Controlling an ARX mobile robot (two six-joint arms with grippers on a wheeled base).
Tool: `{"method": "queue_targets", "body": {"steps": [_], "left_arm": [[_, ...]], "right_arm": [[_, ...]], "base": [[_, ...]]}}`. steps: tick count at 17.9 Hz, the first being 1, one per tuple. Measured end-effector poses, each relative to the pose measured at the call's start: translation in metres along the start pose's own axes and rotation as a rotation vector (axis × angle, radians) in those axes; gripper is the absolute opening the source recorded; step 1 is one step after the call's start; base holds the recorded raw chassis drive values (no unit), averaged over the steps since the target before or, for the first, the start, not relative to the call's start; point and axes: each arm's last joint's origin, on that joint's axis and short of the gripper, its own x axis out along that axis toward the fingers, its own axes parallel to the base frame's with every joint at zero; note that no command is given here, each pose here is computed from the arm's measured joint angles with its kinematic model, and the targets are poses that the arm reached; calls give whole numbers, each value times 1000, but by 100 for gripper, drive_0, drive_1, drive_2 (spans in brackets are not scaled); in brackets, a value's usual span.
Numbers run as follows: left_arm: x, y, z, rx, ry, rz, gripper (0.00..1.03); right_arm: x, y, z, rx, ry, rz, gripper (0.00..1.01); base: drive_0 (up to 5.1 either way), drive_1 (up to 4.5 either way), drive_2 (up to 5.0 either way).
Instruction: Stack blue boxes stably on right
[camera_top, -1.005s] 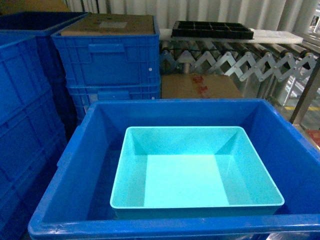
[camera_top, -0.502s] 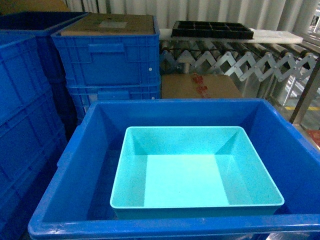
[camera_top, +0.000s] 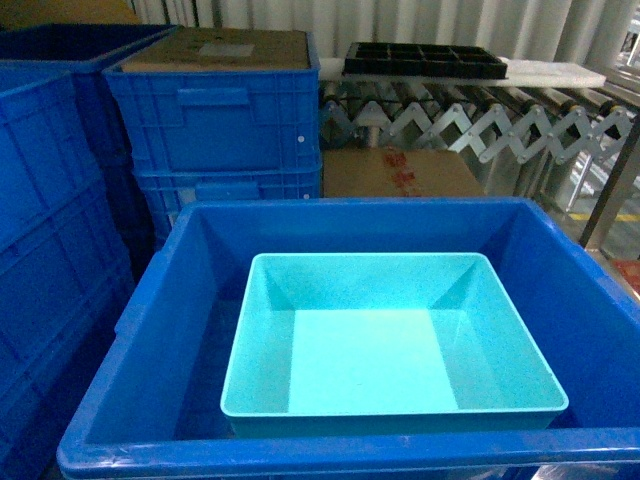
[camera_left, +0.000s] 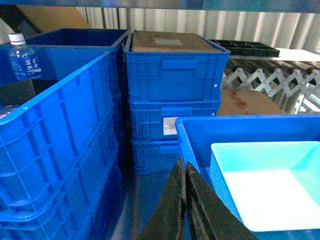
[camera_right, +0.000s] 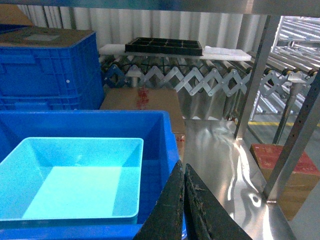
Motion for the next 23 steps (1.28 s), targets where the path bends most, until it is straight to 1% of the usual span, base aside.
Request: {"method": "queue_targets", "body": {"steps": [2,3,4,7,9,10,11,12,23], "left_arm": [[0,0,0,0,0,-1,2],[0,0,0,-1,0,0,2],[0,0,0,0,0,0,13],[0,0,0,0,0,0,51],[0,0,0,0,0,0,79],[0,0,0,0,0,0,92],[0,0,0,0,0,0,100],[0,0,0,0,0,0,97],[0,0,0,0,0,0,98]], "right_arm": [[0,0,0,0,0,0,2],[0,0,0,0,0,0,4],[0,0,0,0,0,0,14],[0,0,0,0,0,0,53],[0,0,0,0,0,0,82],[0,0,0,0,0,0,95],[0,0,0,0,0,0,99],[0,0,0,0,0,0,97],[0,0,0,0,0,0,98]], "base": [[0,0,0],[0,0,0],[0,0,0],[0,0,0],[0,0,0],[0,0,0],[0,0,0],[0,0,0],[0,0,0]]}}
